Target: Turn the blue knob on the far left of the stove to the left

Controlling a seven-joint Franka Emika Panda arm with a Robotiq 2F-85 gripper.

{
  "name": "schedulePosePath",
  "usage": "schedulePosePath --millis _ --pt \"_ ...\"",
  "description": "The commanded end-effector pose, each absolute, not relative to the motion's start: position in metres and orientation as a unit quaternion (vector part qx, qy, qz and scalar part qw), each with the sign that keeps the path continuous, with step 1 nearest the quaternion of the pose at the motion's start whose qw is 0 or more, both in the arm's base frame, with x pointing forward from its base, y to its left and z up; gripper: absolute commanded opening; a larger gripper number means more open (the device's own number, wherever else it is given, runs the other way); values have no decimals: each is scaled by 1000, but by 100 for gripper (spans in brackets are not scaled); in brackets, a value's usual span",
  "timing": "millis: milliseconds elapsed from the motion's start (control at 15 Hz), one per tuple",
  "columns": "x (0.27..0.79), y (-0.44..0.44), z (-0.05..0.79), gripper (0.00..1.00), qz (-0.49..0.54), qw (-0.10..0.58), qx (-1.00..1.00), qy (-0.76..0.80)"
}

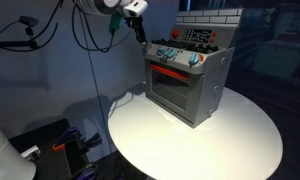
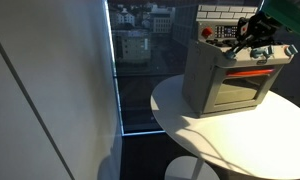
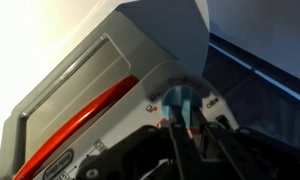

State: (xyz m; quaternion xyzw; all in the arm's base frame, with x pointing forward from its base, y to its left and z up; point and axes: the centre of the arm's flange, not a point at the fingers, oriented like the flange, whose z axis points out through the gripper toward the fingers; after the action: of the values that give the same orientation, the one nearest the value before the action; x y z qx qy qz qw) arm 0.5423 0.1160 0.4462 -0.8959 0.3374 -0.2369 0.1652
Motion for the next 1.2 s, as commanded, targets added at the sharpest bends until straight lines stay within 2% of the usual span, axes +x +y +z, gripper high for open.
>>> schedulePosePath --millis 0,1133 --pt "532 116 458 5 -245 146 -907 311" --pt "527 112 470 5 -238 72 -952 178"
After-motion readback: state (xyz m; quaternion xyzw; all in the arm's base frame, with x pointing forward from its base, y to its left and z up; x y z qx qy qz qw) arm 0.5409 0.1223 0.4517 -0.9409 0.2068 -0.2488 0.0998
